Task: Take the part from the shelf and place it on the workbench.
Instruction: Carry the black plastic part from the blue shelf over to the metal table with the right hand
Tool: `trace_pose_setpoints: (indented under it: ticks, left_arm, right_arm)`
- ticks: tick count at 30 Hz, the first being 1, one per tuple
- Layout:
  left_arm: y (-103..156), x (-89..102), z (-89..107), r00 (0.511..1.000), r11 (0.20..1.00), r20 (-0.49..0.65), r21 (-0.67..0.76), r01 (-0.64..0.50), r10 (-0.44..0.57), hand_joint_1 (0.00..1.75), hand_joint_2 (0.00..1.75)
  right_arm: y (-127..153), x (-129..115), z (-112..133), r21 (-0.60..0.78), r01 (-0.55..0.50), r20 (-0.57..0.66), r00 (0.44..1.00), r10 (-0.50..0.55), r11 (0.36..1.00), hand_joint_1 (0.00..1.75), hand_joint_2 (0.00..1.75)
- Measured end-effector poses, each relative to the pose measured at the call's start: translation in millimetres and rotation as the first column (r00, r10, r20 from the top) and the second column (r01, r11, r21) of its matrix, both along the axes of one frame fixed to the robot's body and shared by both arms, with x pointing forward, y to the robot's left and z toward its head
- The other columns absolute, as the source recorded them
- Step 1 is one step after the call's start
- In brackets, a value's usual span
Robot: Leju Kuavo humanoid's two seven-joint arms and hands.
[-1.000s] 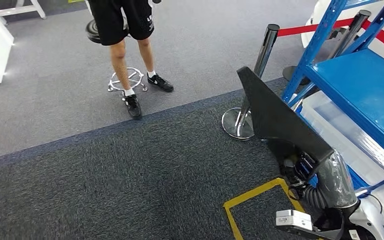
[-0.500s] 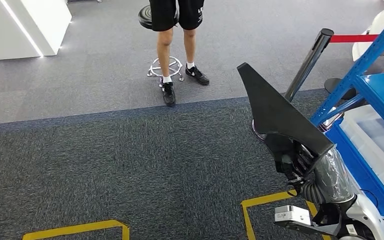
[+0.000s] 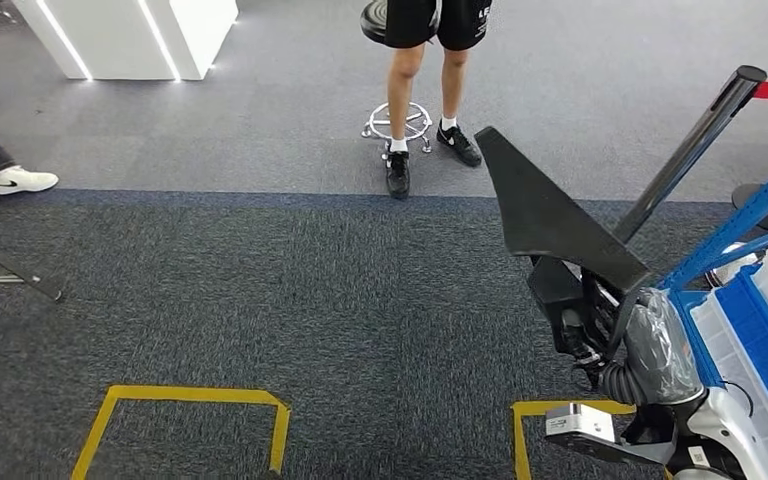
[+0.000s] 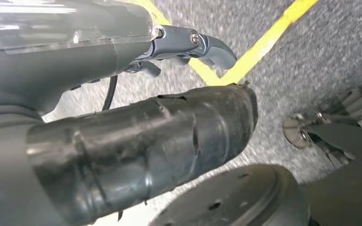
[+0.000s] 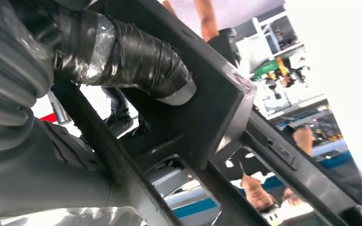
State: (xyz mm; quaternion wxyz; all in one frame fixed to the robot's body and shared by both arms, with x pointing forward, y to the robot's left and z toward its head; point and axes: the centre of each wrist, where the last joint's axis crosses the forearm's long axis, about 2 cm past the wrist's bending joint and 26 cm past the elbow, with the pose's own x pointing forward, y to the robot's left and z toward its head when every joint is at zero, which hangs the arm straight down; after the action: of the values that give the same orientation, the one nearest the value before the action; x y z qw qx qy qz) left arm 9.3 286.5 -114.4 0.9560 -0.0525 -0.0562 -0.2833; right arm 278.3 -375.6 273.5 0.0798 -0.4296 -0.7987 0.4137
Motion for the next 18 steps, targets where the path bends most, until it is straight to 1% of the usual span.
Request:
trace_pose_setpoints:
  ticks: [8, 13, 18]
  left_arm:
    - [2.5, 1.5, 0.1, 0.999, 0.999, 0.0, -0.02, -0.039, 0.039, 0.0, 0.0]
    - [9.2, 3.3, 0.2, 0.999, 0.999, -0.008, 0.003, -0.039, 0.039, 0.0, 0.0]
    - [10.3, 3.4, 0.2, 0.999, 0.999, -0.025, 0.012, -0.035, 0.036, 0.0, 0.0]
  right_arm:
    - [-1.0, 1.3, -0.4, 0.006, -0.006, -0.005, 1.0, 0.006, 1.0, 1.75, 1.75]
    - [-1.4, 1.7, -0.1, 0.006, -0.006, -0.007, 1.0, 0.006, 1.0, 1.75, 1.75]
    - [-1.8, 3.3, 1.9, 0.002, -0.007, -0.004, 1.0, 0.007, 1.0, 1.75, 1.75]
